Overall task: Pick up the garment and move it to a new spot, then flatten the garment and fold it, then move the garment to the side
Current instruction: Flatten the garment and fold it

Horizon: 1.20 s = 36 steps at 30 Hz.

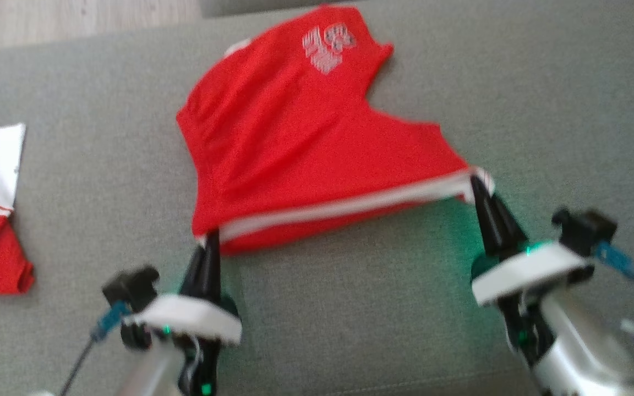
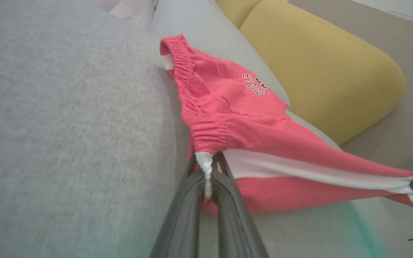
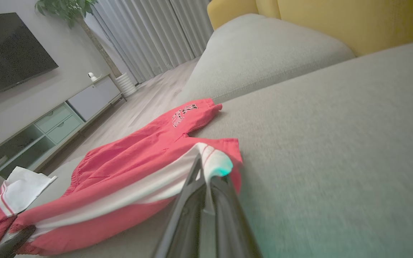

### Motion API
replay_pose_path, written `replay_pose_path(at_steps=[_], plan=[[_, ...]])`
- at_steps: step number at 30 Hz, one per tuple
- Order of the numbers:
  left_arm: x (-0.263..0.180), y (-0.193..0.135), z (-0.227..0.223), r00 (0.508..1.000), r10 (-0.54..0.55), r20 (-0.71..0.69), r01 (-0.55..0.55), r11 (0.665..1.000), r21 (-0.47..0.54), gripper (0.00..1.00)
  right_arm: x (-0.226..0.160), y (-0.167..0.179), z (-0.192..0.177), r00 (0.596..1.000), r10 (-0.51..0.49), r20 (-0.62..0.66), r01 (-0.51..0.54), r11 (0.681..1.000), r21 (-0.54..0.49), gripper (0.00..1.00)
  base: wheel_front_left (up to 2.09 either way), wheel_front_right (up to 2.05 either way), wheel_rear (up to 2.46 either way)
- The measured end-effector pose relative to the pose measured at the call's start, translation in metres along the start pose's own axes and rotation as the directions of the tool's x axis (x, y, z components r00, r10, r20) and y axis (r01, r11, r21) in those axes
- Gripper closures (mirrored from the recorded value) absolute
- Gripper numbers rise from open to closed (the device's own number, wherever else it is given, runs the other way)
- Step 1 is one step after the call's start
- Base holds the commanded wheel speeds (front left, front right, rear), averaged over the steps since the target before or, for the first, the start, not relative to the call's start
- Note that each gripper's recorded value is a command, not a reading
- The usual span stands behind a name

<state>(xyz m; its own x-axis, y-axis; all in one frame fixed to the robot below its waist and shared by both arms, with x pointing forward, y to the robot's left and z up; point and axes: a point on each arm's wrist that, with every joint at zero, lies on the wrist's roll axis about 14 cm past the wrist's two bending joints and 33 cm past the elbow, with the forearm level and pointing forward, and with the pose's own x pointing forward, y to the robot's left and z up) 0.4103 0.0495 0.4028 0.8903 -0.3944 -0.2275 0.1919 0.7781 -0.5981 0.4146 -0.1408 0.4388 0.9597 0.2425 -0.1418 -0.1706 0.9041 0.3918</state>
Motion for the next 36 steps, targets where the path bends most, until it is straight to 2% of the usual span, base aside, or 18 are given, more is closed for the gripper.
replay_pose_path(at_steps=[12, 17, 20, 26, 32, 36], plan=[[-0.069, -0.013, -0.035, 0.999, 0.005, -0.034, -0.005, 1.0, -0.014, 1.0, -0.076, 0.0, -0.023, 0.998, -0.056, -0.015, 0.057, 0.993, 0.104, 1.0, 0.0, 0.0, 0.0], [-0.09, -0.032, -0.046, 0.998, -0.043, -0.041, 0.042, 0.999, -0.019, 1.0, -0.099, -0.003, -0.016, 0.998, -0.06, 0.019, 0.058, 0.994, 0.096, 1.0, 0.0, 0.0, 0.0], [-0.092, -0.044, -0.034, 0.997, -0.077, 0.005, 0.077, 0.997, -0.02, 1.0, -0.102, 0.002, -0.006, 0.997, -0.052, 0.057, 0.045, 0.992, 0.117, 1.0, 0.0, 0.0, 0.0], [-0.081, -0.049, -0.012, 0.993, -0.101, 0.062, 0.102, 0.995, -0.013, 1.0, -0.071, 0.02, 0.018, 0.994, 0.022, 0.108, -0.032, 0.995, 0.094, 1.0, 0.0, 0.0, 0.0], [-0.047, -0.052, 0.032, 0.981, -0.123, 0.149, 0.124, 0.992, 0.001, 1.0, 0.009, 0.038, 0.072, 0.976, 0.112, 0.185, -0.114, 0.993, 0.004, 1.0, 0.0, 0.0, 0.0], [-0.026, -0.048, 0.059, 0.973, -0.118, 0.198, 0.12, 0.993, 0.004, 1.0, 0.058, 0.045, 0.069, 0.984, 0.127, 0.126, -0.125, 0.992, -0.024, 1.0, 0.0, 0.0, 0.0]])
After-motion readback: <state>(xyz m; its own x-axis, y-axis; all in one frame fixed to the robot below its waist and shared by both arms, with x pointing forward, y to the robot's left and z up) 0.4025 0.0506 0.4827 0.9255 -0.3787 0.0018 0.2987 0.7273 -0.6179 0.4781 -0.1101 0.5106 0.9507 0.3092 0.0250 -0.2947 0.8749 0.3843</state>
